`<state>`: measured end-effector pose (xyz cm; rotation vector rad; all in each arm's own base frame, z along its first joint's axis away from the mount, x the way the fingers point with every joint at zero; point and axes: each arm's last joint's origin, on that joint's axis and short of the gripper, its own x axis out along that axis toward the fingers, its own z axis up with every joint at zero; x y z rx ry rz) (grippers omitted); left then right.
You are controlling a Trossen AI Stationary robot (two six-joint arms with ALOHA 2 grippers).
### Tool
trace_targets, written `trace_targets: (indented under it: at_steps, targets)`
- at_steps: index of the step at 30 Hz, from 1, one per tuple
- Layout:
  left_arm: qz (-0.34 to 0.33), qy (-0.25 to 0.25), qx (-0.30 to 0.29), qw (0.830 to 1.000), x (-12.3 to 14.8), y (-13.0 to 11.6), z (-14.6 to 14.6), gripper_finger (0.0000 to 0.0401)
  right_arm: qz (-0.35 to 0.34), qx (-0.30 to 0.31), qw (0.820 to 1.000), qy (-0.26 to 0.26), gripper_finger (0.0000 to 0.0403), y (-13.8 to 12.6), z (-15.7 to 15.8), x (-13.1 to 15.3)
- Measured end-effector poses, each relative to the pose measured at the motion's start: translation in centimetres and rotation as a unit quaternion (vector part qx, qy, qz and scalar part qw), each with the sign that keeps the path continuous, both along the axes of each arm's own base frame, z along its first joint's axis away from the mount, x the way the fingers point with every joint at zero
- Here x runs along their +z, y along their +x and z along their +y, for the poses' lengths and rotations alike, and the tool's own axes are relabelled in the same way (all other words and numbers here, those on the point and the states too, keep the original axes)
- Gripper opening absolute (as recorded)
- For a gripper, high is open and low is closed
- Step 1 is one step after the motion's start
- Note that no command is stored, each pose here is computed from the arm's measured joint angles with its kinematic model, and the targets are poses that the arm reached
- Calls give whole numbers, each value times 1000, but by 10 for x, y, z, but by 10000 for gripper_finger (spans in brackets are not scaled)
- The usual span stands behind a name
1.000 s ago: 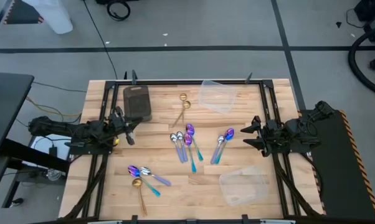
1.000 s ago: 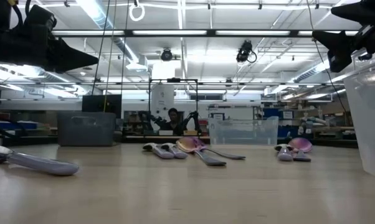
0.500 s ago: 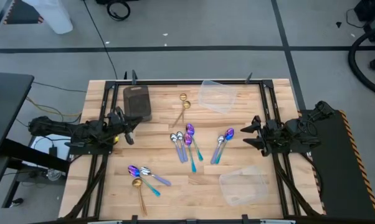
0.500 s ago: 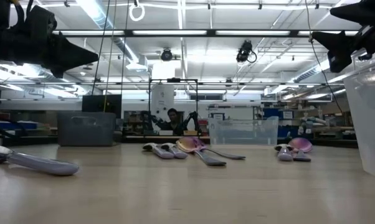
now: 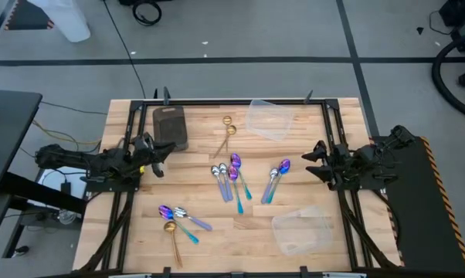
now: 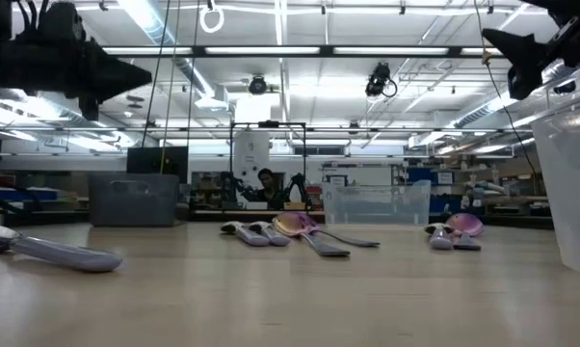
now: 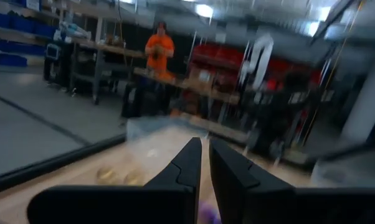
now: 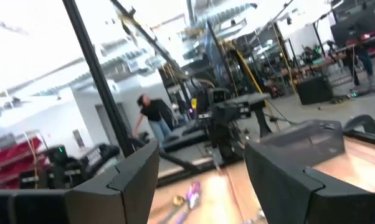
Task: Sort silverware by color (type)
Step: Put the blue spoon into the top transparent bin
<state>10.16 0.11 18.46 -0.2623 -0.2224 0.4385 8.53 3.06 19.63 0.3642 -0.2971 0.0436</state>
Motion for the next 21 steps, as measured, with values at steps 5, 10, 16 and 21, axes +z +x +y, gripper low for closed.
trace_targets:
  at_steps: [5, 10, 16, 21]
  targets:
    - [-47, -9, -2, 999, 8, -2, 0, 39, -2, -72, 997, 21, 246, -1, -5, 2]
    - [-37, 23, 0, 999, 9, -2, 0, 39, 20, -137, 989, 45, 246, -1, -8, -1]
    - [-51, 87, 41, 994, 37, -8, 5, 39, 14, -154, 985, 70, 246, -1, -10, 0]
    - [-40, 62, 43, 996, 47, -9, 7, 39, 6, -157, 980, 118, 246, -1, -12, 0]
